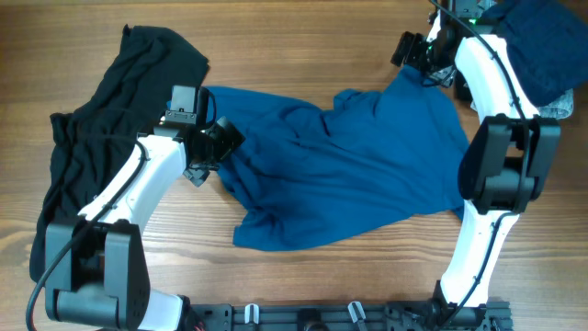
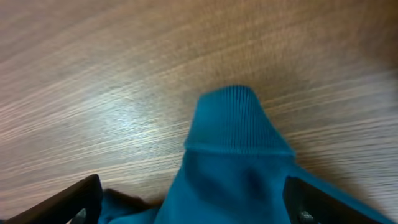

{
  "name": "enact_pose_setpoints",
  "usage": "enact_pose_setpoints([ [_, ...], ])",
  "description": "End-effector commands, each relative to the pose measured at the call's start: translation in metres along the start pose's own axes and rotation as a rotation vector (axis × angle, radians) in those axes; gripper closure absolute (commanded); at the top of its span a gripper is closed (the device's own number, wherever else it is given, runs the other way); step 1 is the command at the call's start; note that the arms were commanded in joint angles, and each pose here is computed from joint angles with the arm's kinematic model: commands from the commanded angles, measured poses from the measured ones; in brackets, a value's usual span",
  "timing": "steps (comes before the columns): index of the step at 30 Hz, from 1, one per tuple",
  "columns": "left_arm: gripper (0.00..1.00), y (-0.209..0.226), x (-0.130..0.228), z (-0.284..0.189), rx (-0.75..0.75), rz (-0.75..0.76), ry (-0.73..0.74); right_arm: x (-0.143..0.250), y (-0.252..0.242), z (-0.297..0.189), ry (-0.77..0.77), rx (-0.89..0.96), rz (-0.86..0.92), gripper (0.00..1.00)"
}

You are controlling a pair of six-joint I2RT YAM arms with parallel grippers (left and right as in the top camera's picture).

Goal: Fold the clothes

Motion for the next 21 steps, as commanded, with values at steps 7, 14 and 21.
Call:
enact_pose_setpoints([
  [7, 0.01, -0.002, -0.003, 0.000, 0.006, 0.009, 0.000, 0.014, -0.014, 0.051, 0.067, 0.056, 0.066, 0.44],
  [14, 0.32, -0.005, 0.001, 0.005, 0.004, 0.024, 0.007, -0.008, -0.065, 0.036, -0.076, 0.325, 0.309, 0.96],
  [21, 0.33, -0.031, -0.003, 0.032, 0.080, 0.077, -0.014, -0.039, -0.110, -0.026, -0.221, 0.551, 0.421, 0.96],
])
Point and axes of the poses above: each gripper's point midway between its finger pads, its own z axis out along the fingers, its own y axis along the line the jaws close on, x = y × z, the point moved 2 cm from there along -z, back along the fingers, and after that the axes turned 4 degrees about z, right-handed, at the moved point
